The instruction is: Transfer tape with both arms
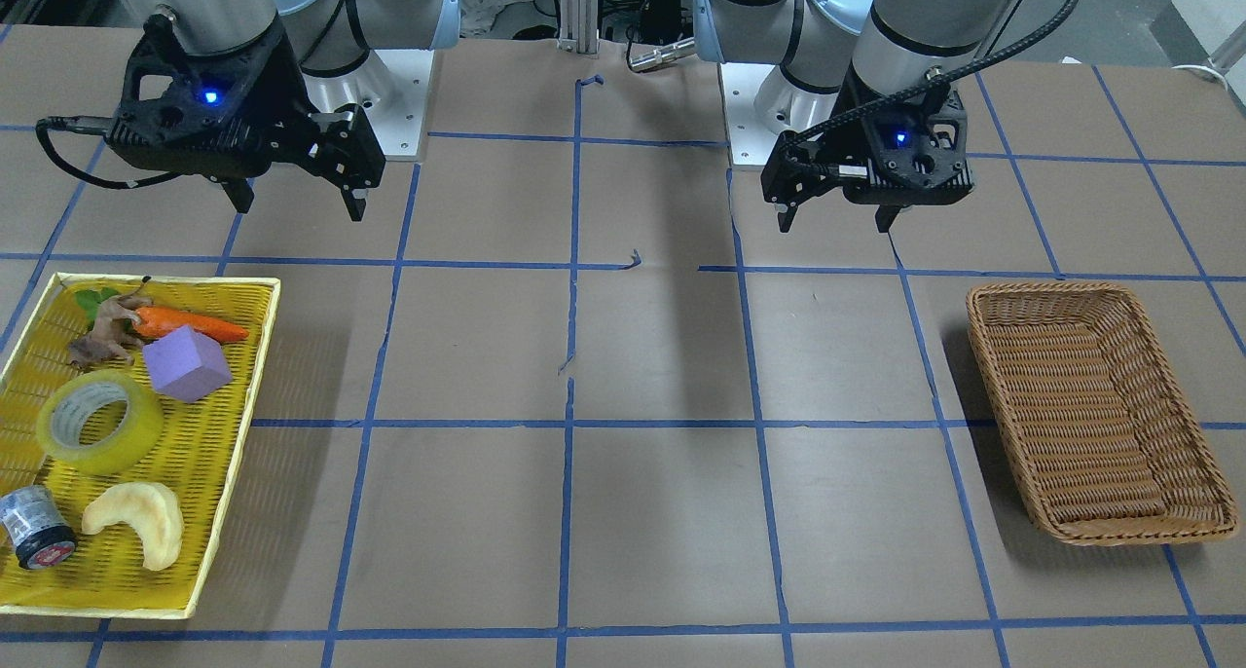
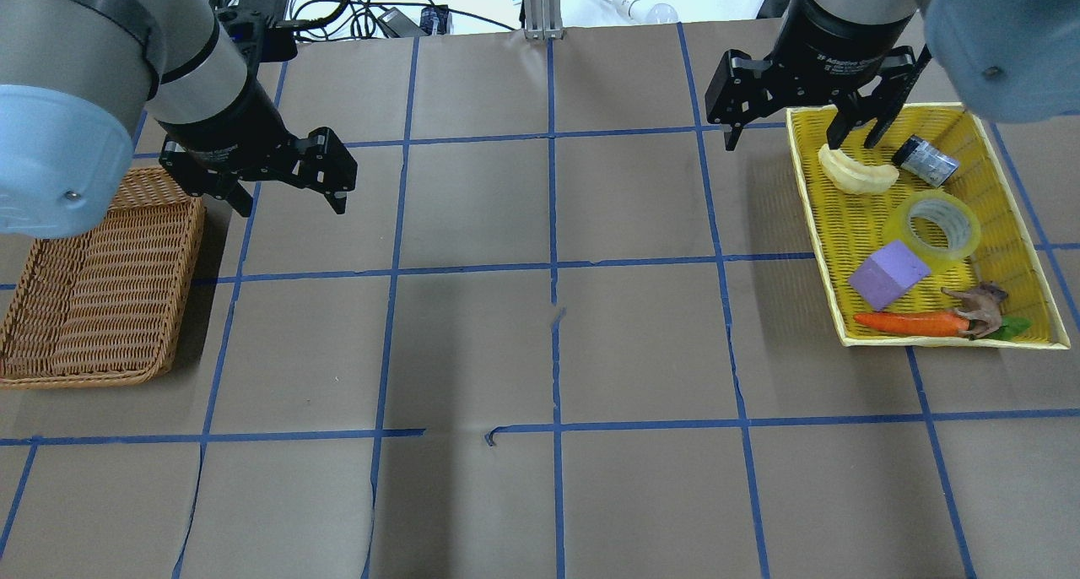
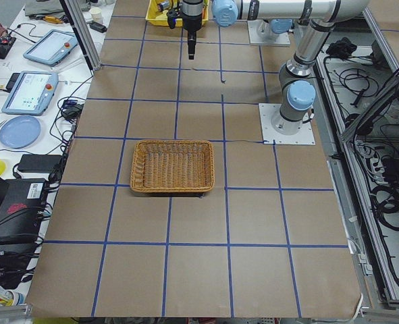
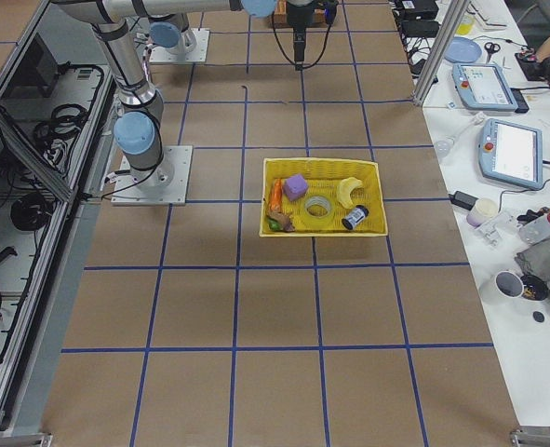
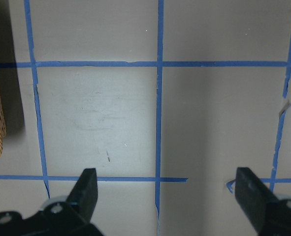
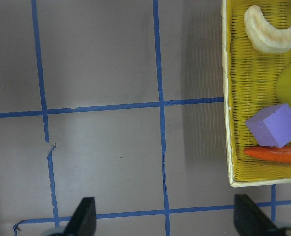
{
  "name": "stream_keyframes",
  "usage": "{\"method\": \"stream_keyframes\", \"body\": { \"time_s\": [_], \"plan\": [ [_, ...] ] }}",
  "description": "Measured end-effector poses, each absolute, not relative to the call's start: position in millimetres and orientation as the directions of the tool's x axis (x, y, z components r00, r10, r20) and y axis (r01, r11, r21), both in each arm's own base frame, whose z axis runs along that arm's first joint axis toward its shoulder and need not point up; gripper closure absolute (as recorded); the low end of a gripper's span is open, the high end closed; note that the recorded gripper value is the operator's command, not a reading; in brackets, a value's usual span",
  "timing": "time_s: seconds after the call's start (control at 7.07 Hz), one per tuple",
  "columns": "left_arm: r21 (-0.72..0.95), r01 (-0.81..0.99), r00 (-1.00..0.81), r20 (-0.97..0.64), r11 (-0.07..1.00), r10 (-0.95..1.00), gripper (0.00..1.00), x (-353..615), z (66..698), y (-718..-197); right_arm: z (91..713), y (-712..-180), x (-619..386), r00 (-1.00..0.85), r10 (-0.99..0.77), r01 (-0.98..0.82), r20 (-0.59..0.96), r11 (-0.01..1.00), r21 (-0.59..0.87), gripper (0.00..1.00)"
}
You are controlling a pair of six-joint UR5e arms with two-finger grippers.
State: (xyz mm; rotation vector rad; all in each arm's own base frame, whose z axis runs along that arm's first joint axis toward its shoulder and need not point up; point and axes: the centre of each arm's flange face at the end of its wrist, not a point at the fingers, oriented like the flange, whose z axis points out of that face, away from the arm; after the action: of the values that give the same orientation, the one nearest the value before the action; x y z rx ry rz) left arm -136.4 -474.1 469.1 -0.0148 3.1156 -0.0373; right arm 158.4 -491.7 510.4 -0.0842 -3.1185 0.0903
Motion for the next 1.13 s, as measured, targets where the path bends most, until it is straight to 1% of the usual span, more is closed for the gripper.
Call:
{"method": "stream_keyframes", "body": {
  "time_s": [0.85,1.13],
  "plan": [
    [-0.028,-0.008,-1.0,-0.028,1.0,-0.008,0.0,-135.8,470.4,-473.9,509.8,-492.3,157.9,-0.999,0.05,0.049,0.018,0.997,-0.055,0.0],
    [-0.029,-0.008,-1.0,-0.028,1.0,-0.009,0.0,-135.6,470.6,-474.0,508.6,-492.8,157.6,-1.0,0.019,0.018,0.021,0.998,-0.053,0.0]
  ]
}}
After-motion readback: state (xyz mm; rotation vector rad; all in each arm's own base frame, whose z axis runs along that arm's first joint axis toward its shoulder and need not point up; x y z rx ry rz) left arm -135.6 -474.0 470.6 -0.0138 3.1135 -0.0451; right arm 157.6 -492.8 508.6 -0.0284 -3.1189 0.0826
